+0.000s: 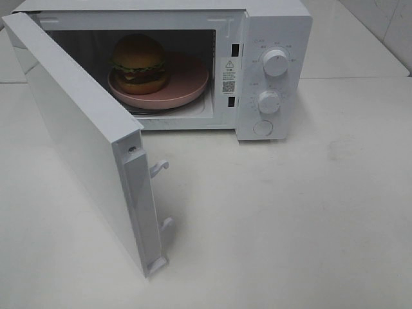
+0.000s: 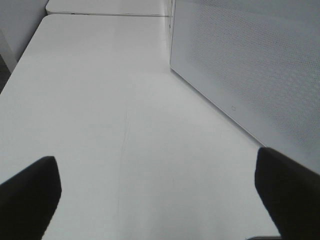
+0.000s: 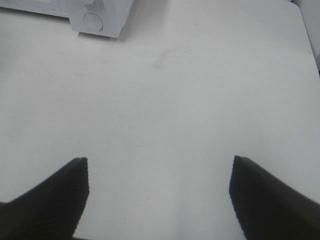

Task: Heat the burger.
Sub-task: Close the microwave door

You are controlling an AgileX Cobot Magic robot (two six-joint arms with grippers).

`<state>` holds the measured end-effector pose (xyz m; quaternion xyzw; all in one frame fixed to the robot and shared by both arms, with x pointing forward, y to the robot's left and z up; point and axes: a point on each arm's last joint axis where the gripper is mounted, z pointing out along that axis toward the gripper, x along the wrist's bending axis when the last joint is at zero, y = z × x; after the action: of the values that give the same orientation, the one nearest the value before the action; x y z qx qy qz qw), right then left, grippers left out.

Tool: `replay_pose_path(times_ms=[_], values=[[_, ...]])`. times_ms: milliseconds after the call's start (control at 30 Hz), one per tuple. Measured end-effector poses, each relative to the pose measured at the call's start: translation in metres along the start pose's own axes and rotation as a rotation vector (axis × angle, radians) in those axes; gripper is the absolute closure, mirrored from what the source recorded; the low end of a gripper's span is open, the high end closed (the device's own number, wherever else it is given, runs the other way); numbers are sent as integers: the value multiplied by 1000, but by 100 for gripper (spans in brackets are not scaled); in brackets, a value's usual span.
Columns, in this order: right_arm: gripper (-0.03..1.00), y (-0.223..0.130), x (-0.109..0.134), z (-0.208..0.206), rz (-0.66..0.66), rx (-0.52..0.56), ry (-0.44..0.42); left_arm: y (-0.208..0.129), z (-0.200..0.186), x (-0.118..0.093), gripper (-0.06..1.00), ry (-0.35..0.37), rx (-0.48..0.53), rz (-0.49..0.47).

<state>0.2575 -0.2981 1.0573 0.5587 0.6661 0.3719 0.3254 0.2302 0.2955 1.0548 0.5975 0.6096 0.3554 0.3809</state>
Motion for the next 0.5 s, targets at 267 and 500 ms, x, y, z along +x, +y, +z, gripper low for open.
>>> replay_pose_path(times_ms=[267, 500], values=[[21, -9, -1, -15, 25, -108, -43, 0, 0, 0, -3, 0, 0, 0], [21, -11, -1, -19, 41, -132, -66, 0, 0, 0, -3, 0, 0, 0]])
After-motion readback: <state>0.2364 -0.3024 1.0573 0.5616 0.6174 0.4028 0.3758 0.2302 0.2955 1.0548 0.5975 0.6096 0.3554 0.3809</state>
